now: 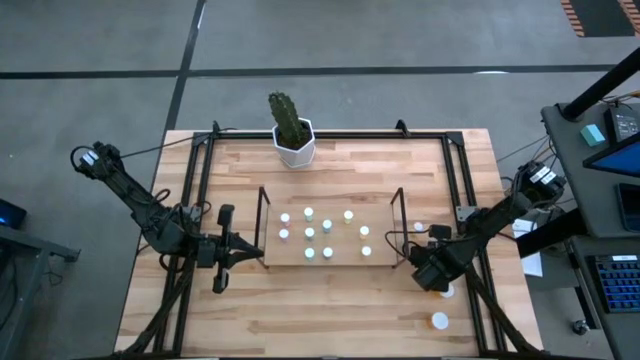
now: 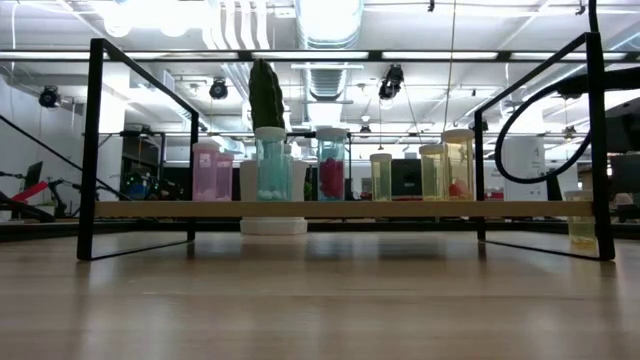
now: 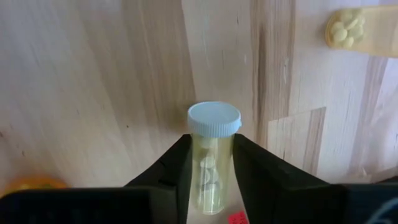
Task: Pick and place medicine bottles onto shelf by color
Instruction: Put the yellow pill bottle on the shelf aligned with the other yellow pill bottle
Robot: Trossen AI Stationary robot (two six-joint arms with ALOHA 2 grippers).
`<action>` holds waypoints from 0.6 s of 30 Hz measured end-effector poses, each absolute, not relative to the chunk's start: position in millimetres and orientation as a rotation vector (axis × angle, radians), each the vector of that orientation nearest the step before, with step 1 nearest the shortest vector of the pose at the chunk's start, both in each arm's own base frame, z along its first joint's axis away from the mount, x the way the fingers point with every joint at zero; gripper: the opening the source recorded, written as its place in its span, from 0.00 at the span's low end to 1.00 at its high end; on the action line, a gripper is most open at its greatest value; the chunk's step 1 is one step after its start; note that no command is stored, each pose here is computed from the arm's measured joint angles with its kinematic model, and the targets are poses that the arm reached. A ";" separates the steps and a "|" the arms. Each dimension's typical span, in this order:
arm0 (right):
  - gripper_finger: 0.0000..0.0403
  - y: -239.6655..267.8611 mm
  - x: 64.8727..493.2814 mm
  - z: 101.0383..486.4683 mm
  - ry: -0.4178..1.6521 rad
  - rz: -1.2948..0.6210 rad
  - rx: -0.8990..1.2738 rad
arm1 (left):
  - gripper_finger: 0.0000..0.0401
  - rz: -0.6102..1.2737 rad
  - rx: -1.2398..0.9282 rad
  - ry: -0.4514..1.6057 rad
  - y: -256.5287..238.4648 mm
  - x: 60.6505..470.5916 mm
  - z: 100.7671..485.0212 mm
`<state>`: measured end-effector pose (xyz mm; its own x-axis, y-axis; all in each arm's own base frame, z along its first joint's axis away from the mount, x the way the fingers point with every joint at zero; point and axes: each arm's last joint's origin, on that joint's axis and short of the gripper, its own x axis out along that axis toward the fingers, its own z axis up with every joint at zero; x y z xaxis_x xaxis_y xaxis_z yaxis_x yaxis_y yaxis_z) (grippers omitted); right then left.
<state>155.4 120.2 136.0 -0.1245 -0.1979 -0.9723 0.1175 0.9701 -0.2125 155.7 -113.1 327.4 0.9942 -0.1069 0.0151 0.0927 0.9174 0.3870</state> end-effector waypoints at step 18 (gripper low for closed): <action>0.19 108.6 138.7 174.6 1.565 -0.348 0.118 | 0.00 -0.102 0.396 -0.037 -113.0 155.7 327.4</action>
<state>138.7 108.6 174.6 -0.0312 -0.1422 -0.9894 0.2907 0.9458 -0.1451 155.7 -113.0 327.4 0.9942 -0.1066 0.0156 0.0924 0.9177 0.3864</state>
